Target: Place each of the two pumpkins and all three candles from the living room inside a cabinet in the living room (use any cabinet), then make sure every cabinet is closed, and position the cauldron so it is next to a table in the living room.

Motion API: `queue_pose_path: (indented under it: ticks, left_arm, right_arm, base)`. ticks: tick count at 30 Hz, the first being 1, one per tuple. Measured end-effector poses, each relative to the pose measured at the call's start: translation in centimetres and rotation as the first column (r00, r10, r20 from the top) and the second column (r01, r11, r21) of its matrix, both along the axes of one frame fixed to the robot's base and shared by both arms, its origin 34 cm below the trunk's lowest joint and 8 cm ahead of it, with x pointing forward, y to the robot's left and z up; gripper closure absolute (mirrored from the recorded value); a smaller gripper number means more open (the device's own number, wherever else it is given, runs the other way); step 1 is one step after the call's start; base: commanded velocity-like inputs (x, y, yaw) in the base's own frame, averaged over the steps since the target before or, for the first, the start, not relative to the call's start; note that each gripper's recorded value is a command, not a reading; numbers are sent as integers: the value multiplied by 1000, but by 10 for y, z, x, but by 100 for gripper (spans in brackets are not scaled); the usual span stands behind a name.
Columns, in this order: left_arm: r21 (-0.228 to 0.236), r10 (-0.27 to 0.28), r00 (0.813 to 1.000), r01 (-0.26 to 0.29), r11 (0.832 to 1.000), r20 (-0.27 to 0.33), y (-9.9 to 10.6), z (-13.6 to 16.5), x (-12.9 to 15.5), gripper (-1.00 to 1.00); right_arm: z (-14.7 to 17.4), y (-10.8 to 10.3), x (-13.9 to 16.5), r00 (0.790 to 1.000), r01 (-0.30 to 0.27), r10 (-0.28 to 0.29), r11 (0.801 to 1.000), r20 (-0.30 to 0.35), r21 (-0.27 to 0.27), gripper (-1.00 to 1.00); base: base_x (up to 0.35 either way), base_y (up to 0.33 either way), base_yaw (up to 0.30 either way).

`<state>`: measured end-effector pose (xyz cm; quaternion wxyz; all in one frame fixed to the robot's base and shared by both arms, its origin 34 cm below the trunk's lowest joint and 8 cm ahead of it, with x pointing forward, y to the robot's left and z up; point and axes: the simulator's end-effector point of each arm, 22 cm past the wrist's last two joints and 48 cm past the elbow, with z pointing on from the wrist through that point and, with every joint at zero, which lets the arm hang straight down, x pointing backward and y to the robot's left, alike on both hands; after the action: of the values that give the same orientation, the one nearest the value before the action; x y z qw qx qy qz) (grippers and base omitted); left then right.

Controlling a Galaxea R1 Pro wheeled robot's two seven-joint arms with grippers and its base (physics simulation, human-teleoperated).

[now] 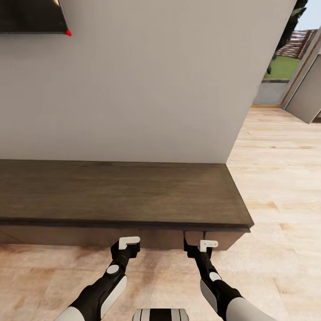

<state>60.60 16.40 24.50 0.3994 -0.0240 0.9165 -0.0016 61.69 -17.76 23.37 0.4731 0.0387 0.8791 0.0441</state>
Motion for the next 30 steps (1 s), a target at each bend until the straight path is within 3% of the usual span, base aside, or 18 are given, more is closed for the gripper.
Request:
queue_pose_path:
  ticks: [8,30]
  left_arm:
    - [0,-1,1000,1,1000,0,0,0,0,-100]
    - [-1,0,1000,0,1000,1,-1,0,1,-100]
  right_arm:
    - [1,-1,2,1000,6,-6,1000,3,2,-100]
    - [-1,-1,1,1000,4,-4,1000,-4,1,-100]
  base:
    - [-98,0,0]
    - [-327,0,0]
